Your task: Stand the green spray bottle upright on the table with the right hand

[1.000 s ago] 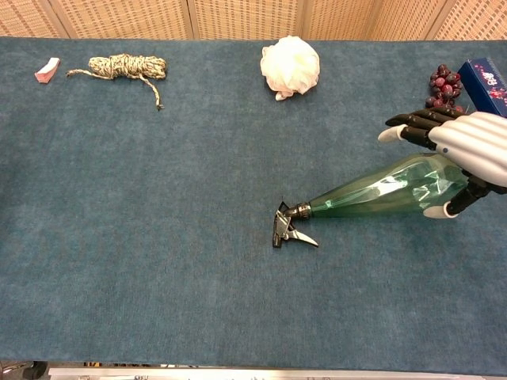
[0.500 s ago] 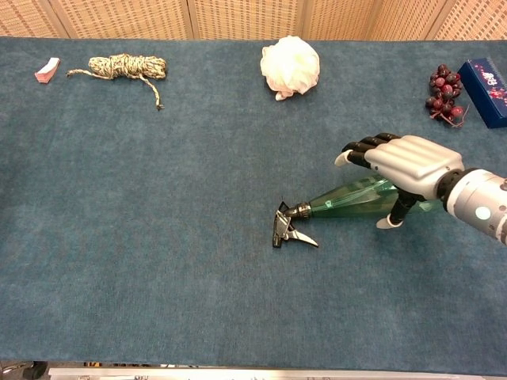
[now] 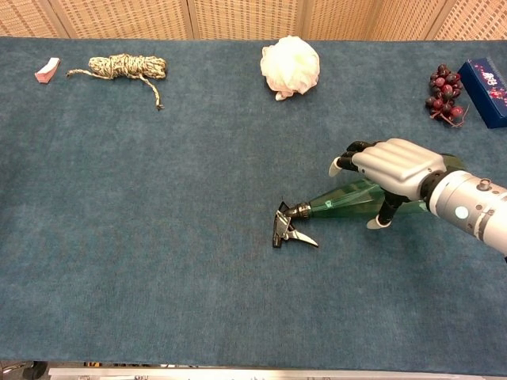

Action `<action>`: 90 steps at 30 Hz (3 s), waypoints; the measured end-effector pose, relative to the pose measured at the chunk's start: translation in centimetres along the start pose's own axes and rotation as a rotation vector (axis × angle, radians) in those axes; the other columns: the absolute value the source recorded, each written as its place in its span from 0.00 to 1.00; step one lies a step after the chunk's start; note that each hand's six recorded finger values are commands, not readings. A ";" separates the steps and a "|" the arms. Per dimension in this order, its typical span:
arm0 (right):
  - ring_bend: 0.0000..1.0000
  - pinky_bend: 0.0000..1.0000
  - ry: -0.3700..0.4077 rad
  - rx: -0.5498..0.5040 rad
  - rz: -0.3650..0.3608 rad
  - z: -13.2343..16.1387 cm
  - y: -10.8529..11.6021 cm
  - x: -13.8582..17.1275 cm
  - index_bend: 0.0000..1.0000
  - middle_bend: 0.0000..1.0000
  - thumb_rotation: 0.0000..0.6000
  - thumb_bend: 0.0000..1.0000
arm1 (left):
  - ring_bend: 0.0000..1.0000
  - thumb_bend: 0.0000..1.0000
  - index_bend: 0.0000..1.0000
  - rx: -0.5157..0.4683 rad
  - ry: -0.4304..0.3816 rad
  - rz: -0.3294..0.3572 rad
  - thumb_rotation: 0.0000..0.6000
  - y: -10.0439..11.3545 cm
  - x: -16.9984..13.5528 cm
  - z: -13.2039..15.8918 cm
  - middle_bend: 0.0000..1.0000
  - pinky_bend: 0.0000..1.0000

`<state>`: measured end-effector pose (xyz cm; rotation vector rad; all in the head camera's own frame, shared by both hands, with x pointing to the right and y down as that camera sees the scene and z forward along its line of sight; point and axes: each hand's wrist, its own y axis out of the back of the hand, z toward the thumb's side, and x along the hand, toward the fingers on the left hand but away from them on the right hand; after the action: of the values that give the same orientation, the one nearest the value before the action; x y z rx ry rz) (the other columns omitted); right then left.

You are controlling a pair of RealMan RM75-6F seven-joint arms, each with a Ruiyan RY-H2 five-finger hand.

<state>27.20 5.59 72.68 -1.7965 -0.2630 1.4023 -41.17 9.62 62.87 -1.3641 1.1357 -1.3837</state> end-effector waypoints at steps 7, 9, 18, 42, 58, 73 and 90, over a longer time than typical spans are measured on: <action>0.12 0.18 -0.006 0.005 0.008 -0.1 -0.3 -0.5 0.27 0.28 1.00 0.01 | 0.00 0.00 0.00 0.000 0.000 0.000 1.00 0.0 0.0 0.0 0.00 0.00; 0.13 0.18 -0.005 0.005 0.007 0.0 -0.3 -0.6 0.27 0.28 1.00 0.04 | 0.00 0.00 0.00 0.000 0.000 0.000 1.00 0.0 0.0 0.0 0.00 0.00; 0.16 0.18 0.008 0.010 0.005 0.6 -0.3 -1.1 0.30 0.31 1.00 0.15 | 0.00 0.00 0.00 0.000 0.000 0.000 1.00 0.0 0.0 0.0 0.00 0.00; 0.32 0.23 0.001 -0.025 -0.028 0.8 0.2 -1.3 0.43 0.47 1.00 0.33 | 0.00 0.00 0.00 0.000 0.000 0.000 1.00 0.0 0.0 0.0 0.00 0.00; 0.33 0.23 0.038 -0.225 -0.223 0.4 3.6 0.3 0.44 0.49 1.00 0.33 | 0.00 0.00 0.00 0.000 0.000 0.000 1.00 0.0 0.0 0.0 0.00 0.00; 0.34 0.27 0.190 -0.668 -0.470 -0.4 4.2 0.1 0.46 0.49 1.00 0.33 | 0.00 0.00 0.00 0.001 0.000 0.000 1.00 0.0 0.0 0.0 0.00 0.00; 0.34 0.34 0.367 -0.982 -0.747 -1.4 3.7 1.1 0.47 0.50 1.00 0.34 | 0.00 0.00 0.00 0.001 0.000 -0.001 1.00 0.0 0.0 0.0 0.00 0.00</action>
<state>27.64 3.20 69.35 -2.2697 -1.4347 0.3681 -41.19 9.64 62.87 -1.3639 1.1347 -1.3848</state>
